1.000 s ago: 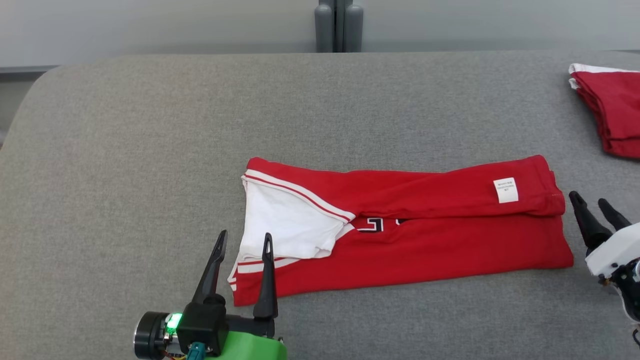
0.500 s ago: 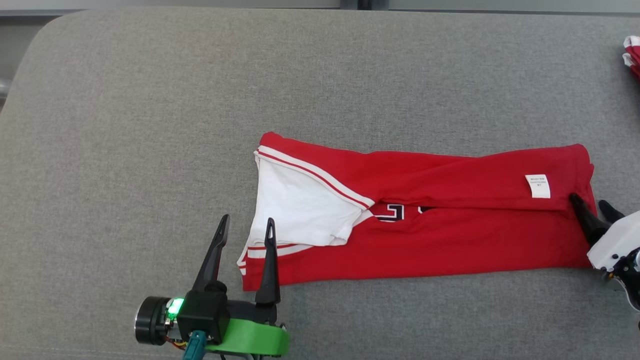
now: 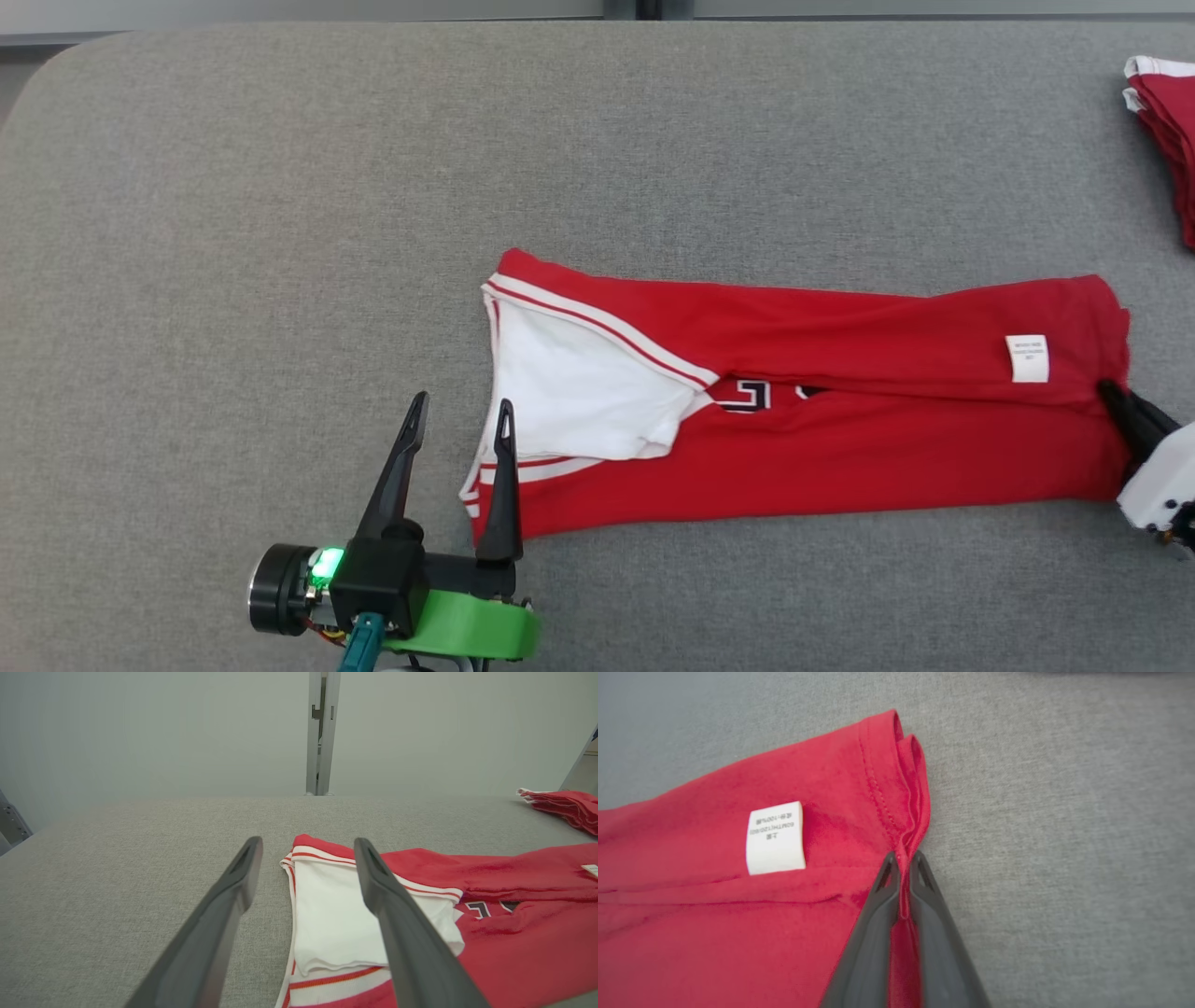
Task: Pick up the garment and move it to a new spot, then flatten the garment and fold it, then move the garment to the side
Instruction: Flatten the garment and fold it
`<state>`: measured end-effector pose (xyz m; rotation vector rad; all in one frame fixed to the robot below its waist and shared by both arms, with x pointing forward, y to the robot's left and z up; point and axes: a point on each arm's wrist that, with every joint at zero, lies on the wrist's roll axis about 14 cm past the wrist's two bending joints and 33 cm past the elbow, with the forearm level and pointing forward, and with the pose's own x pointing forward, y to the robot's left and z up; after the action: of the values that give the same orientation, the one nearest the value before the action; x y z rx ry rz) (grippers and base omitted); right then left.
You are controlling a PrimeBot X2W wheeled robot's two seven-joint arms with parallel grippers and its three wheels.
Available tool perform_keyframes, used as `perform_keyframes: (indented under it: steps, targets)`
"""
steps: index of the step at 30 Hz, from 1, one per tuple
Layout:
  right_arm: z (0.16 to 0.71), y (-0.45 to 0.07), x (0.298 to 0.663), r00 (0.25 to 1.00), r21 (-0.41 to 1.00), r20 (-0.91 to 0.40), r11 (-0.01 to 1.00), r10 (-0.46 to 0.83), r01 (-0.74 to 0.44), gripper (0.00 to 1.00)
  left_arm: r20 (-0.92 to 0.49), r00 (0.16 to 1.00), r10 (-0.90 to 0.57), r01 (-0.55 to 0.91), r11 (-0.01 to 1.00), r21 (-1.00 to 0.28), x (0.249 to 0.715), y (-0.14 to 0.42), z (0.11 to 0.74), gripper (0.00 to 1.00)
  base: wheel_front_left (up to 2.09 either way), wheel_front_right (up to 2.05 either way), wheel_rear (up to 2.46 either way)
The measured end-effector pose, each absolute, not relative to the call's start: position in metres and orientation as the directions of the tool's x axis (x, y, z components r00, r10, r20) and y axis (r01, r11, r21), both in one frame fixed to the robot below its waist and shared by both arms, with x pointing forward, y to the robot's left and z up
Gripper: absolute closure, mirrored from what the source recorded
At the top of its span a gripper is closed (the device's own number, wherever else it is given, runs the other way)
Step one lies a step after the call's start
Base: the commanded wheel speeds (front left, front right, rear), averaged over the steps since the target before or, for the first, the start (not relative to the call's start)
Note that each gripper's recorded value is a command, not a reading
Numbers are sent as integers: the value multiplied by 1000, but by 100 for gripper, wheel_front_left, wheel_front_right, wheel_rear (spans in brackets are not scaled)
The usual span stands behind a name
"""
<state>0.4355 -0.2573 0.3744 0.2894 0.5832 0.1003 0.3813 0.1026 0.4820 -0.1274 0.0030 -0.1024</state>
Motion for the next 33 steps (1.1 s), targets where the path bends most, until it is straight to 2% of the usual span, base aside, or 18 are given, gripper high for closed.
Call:
perform_keyframes:
  steps: [8, 12, 20, 28, 33]
  targets:
    - [413, -331, 440, 869, 102, -493, 995, 47, 4, 100, -1, 989, -146, 145, 983, -114, 386, 92, 478, 0, 0, 0, 0]
    - [436, -346, 443, 889, 49, -457, 999, 36, -16, 100, -7, 986, -165, 163, 980, -113, 387, 87, 475, 0, 0, 0, 0]
    - [476, -298, 448, 910, 92, -365, 980, 197, -175, 100, 12, 981, -193, 193, 975, -114, 385, 79, 481, 0, 0, 0, 0]
    - [505, -211, 444, 871, 186, -262, 907, 416, -377, 100, 37, 981, -188, 191, 976, -106, 381, 82, 490, 0, 0, 0, 0]
    - [511, -160, 444, 830, 219, -225, 857, 510, -467, 100, 33, 984, -175, 178, 979, -103, 379, 87, 490, 0, 0, 0, 0]
